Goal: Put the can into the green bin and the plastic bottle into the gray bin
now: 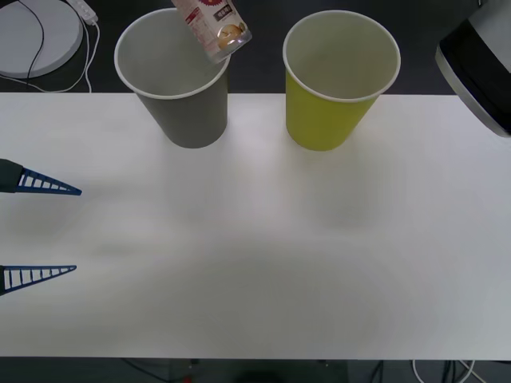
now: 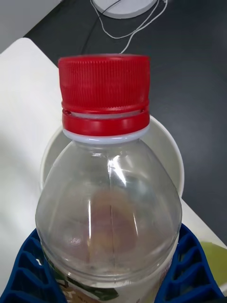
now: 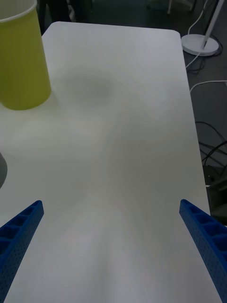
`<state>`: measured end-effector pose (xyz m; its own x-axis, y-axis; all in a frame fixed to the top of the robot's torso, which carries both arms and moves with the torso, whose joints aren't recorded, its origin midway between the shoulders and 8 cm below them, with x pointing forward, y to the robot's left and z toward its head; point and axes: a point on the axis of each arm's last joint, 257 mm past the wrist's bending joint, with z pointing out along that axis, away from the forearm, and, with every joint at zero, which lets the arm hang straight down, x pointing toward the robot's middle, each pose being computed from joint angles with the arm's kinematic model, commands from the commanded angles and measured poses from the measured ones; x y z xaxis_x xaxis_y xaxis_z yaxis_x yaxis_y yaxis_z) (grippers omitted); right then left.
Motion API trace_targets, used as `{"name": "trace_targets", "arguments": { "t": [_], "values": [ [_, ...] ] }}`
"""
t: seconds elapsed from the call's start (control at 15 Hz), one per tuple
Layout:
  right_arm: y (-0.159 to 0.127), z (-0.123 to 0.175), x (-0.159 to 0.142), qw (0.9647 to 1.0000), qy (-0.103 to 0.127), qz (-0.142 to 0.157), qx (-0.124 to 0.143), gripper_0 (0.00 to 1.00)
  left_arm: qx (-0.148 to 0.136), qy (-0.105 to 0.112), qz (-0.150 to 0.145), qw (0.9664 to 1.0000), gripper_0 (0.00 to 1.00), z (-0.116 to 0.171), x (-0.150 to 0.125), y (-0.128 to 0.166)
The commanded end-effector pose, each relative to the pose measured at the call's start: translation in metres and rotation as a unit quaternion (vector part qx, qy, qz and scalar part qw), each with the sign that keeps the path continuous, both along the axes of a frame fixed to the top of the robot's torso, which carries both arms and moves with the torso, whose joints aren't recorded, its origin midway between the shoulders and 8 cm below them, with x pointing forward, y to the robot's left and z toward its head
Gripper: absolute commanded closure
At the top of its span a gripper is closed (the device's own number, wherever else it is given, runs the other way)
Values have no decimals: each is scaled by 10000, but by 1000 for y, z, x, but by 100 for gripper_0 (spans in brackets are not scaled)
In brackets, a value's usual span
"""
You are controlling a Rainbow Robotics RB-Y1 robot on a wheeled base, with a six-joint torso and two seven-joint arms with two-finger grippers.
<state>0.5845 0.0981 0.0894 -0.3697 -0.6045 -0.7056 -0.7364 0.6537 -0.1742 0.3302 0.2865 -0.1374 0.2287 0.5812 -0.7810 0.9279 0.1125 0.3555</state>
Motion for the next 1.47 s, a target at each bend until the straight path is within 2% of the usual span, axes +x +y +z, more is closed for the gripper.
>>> {"name": "trace_targets", "arguments": {
  "t": [0.07, 0.2, 0.6, 1.0, 1.07, 1.13, 1.2, 1.47],
  "values": [
    [12, -6, 8, 9999, -107, -59, 35, 100, 0, 0, 0, 10000, 0, 0, 0, 0],
    [17, -11, 13, 9998, -185, -116, -16, 100, 0, 0, 0, 10000, 0, 0, 0, 0],
    [40, -14, 18, 9993, -270, -191, 182, 100, 0, 0, 0, 10000, 0, 0, 0, 0],
    [46, -17, 15, 9994, -240, -138, 185, 100, 0, 0, 0, 10000, 0, 0, 0, 0],
    [46, -17, 15, 9995, -244, -137, 171, 84, 0, 0, 0, 10000, 0, 0, 0, 0],
    [46, -17, 17, 9993, -279, -148, 184, 22, 0, 0, 0, 10000, 0, 0, 0, 0],
    [45, -18, 18, 9993, -309, -147, 159, 0, 0, 0, 0, 10000, 0, 0, 0, 0],
    [48, -16, 18, 9992, -312, -130, 221, 0, 0, 0, 0, 10000, 0, 0, 0, 0]
  ]
}}
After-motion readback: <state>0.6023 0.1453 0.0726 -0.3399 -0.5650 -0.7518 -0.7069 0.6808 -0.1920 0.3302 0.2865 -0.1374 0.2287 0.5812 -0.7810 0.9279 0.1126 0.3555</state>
